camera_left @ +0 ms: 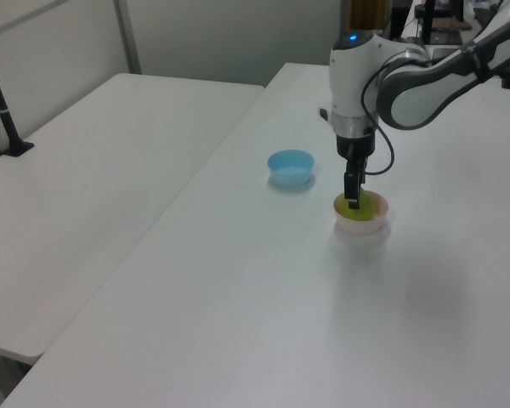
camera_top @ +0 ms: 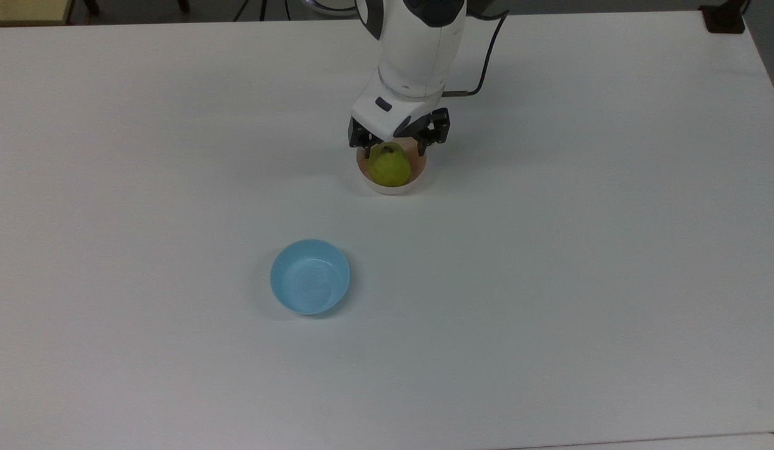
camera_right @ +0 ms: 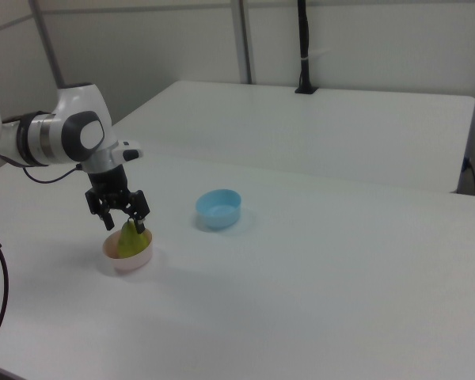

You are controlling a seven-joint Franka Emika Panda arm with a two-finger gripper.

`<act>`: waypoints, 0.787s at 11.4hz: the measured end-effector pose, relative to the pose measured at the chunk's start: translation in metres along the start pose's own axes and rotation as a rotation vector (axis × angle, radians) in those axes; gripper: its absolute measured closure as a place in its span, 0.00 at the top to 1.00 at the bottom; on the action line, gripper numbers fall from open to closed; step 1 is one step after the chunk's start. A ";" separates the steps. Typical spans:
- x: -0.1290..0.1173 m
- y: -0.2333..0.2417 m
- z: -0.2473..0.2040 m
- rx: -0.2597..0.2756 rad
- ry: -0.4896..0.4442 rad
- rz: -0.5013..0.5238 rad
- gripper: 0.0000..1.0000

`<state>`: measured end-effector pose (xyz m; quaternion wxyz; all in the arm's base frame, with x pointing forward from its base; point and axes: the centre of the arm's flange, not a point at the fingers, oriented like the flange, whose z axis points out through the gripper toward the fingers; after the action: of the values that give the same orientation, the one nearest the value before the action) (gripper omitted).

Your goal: Place the pear in the bowl

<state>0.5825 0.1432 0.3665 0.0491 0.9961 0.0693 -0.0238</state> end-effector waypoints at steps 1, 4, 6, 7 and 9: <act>-0.001 0.002 -0.010 -0.002 -0.004 0.003 0.99; -0.003 0.022 -0.063 -0.005 0.009 0.037 1.00; -0.011 0.039 -0.104 -0.005 0.014 0.066 1.00; -0.015 0.050 -0.123 -0.007 0.004 0.084 1.00; -0.023 0.079 -0.163 0.003 -0.016 0.140 1.00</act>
<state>0.5777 0.0785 0.5374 0.0496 0.9984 -0.0009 -0.0284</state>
